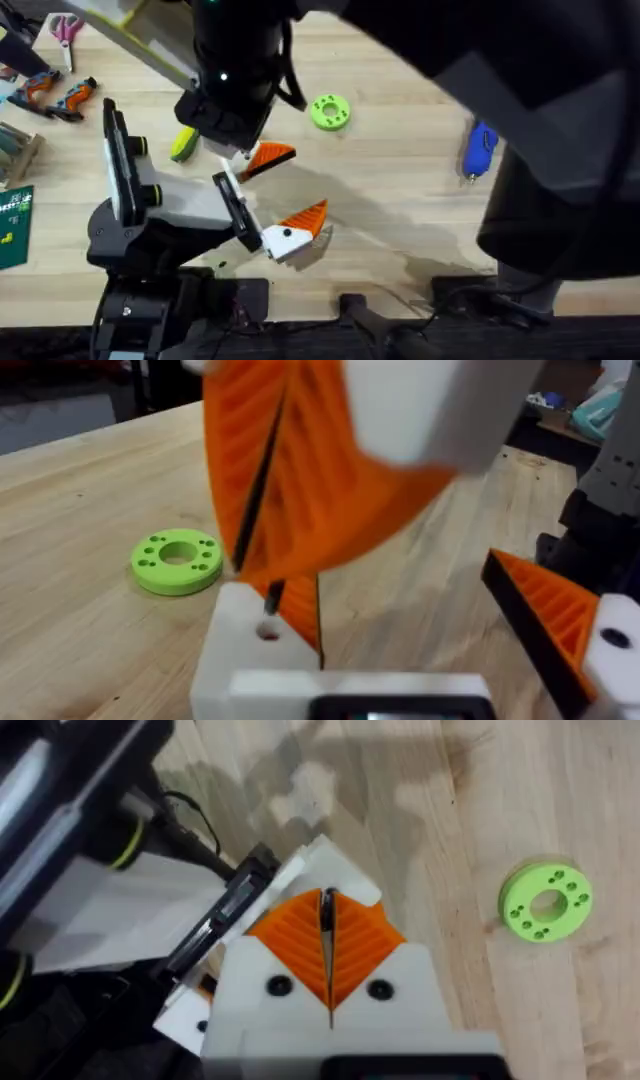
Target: Pick up the gripper from the table and insert it into the empty holder that is missing its gripper. Then pick up a screw, insert it into the mounting hole, and use the screwdriver to tighten it. Finally, clean up the table by picking up the vegetable and placing it into the bucket.
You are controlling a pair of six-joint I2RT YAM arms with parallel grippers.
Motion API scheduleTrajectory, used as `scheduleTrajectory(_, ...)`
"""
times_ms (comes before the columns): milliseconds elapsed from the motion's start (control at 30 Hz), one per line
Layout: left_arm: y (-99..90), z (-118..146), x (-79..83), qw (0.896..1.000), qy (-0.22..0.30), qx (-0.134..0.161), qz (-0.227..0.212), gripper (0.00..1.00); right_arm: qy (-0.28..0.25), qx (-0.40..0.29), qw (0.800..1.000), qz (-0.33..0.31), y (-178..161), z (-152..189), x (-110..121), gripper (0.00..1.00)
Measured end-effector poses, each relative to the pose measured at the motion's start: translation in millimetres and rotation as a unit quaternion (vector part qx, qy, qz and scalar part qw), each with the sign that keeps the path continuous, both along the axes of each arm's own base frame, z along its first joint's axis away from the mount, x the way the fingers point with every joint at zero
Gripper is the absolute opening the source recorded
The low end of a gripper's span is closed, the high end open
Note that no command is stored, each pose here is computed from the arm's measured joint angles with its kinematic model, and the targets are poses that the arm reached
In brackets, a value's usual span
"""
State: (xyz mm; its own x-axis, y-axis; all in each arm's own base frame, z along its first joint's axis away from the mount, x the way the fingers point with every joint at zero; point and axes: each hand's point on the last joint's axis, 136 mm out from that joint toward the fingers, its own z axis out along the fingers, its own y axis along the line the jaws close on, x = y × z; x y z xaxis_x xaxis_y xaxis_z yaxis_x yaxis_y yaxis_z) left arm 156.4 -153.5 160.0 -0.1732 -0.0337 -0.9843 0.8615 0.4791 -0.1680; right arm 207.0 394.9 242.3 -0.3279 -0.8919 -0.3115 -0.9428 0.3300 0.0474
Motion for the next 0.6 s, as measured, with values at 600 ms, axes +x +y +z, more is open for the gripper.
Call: scheduleTrajectory(600, 0.0, 0.0, 0.0, 1.0, 0.0, 0.0, 0.0, 0.986, 0.009, -0.015, 1.0, 0.0, -0.4, -10.3, -0.2, 0.005)
